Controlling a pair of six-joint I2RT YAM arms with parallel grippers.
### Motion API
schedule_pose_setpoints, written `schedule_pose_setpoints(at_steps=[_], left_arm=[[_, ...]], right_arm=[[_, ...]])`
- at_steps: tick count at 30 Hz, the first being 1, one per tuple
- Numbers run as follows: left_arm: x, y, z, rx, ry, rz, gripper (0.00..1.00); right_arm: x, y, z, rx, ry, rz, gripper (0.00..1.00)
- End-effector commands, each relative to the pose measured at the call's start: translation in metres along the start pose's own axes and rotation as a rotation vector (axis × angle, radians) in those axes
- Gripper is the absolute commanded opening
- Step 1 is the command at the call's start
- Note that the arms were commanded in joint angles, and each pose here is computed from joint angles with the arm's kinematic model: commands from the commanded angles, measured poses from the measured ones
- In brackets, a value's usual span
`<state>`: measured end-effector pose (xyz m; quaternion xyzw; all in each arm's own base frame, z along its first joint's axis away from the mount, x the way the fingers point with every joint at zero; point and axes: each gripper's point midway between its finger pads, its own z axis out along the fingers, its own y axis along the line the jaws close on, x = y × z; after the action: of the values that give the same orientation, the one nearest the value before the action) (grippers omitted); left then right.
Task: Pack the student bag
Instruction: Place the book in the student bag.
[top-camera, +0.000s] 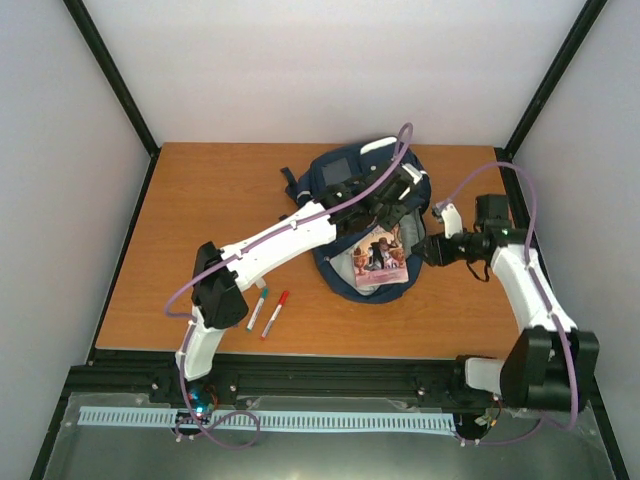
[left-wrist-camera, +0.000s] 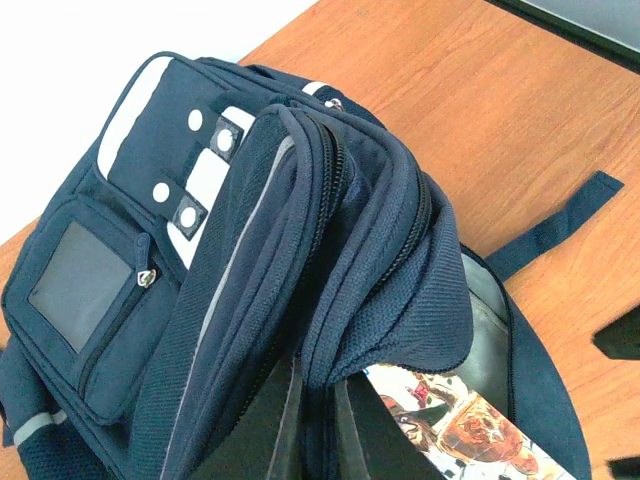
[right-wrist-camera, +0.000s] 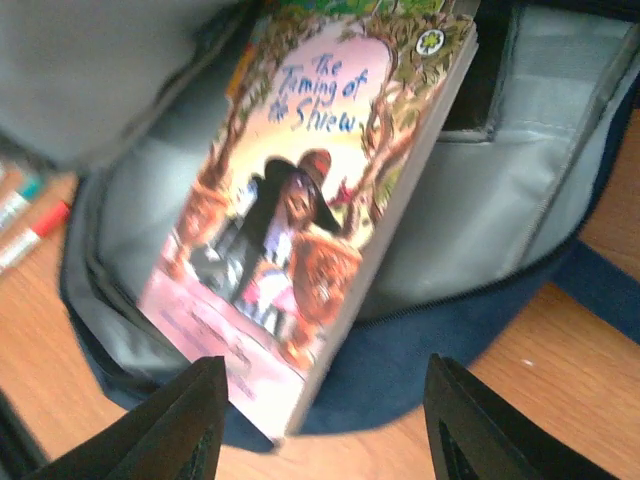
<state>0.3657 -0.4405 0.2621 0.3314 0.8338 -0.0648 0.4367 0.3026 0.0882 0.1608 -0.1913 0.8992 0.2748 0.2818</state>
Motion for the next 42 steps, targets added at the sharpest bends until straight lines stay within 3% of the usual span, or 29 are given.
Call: schedule_pose_setpoints(at_steps=[1, 6, 12, 20, 29, 42], left_arm=[[-0.049, 0.024, -0.050, -0.011, -0.166, -0.118, 0.01], [-0.043, 0.021, -0.049, 0.006, -0.143, -0.118, 0.01], [-0.033, 0.019, -0.048, 0.012, -0.119, -0.115, 0.01], [-0.031, 0.017, -0.053, 0.034, -0.115, -0.128, 0.01], [-0.029, 0.016, -0.055, 0.049, -0.101, -0.116, 0.01], [-0.026, 0.007, -0.048, 0.085, -0.084, -0.111, 0.01]], right_arm=[[0.021, -0.009, -0.010, 0.149, -0.013, -0.264, 0.54], [0.038, 0.009, -0.026, 0.215, -0.058, -0.532, 0.46], [0.038, 0.037, -0.038, 0.243, -0.134, -0.769, 0.47], [0.037, 0.057, -0.005, 0.307, -0.028, -1.023, 0.49], [0.056, 0.063, 0.033, 0.321, 0.083, -1.208, 0.57], [0.058, 0.052, 0.071, 0.374, 0.160, -1.303, 0.57]])
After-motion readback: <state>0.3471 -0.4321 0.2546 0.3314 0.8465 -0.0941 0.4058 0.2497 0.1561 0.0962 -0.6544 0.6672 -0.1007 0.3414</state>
